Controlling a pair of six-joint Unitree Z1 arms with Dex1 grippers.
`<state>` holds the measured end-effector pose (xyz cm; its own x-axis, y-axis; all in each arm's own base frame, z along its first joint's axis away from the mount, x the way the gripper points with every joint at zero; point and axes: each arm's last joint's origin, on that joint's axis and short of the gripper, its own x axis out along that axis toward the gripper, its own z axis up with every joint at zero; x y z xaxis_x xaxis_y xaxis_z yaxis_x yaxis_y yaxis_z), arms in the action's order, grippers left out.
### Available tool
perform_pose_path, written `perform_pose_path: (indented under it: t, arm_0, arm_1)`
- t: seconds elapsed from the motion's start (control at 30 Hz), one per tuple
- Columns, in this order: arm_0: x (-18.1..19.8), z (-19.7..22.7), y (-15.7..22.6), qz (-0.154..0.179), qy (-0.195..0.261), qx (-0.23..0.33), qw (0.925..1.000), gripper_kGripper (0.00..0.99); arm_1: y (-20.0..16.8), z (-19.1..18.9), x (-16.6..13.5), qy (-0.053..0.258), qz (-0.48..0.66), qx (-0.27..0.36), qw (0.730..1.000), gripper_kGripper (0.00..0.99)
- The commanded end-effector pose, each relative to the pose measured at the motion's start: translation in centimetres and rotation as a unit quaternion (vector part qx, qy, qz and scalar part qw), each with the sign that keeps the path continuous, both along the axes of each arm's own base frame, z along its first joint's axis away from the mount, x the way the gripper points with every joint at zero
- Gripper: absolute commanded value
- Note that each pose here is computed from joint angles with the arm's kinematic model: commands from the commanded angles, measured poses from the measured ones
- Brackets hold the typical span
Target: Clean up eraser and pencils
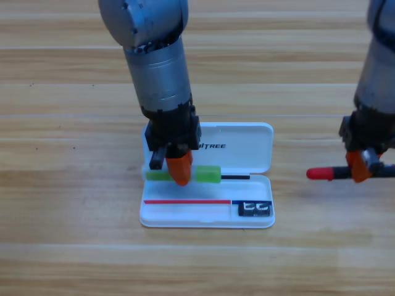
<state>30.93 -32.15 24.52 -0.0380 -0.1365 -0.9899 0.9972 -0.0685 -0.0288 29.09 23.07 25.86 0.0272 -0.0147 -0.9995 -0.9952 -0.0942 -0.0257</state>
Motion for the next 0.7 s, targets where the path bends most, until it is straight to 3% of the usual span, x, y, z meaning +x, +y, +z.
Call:
perform_pose_path:
  t: [0.03, 0.7]
  arm_0:
    - [-0.7, -2.6, -1.3, -0.011, 0.033, 0.02, 0.9992, 0.0]
    - [-1.0, -4.9, -1.9, -0.017, 0.067, 0.028, 0.9972, 0.0]
  arm_1:
    - [-0.3, 0.9, -1.7, 0.014, 0.001, 0.01, 1.0, 0.0]
    - [1.3, 2.0, -3.9, 0.023, 0.021, 0.041, 0.999, 0.0]
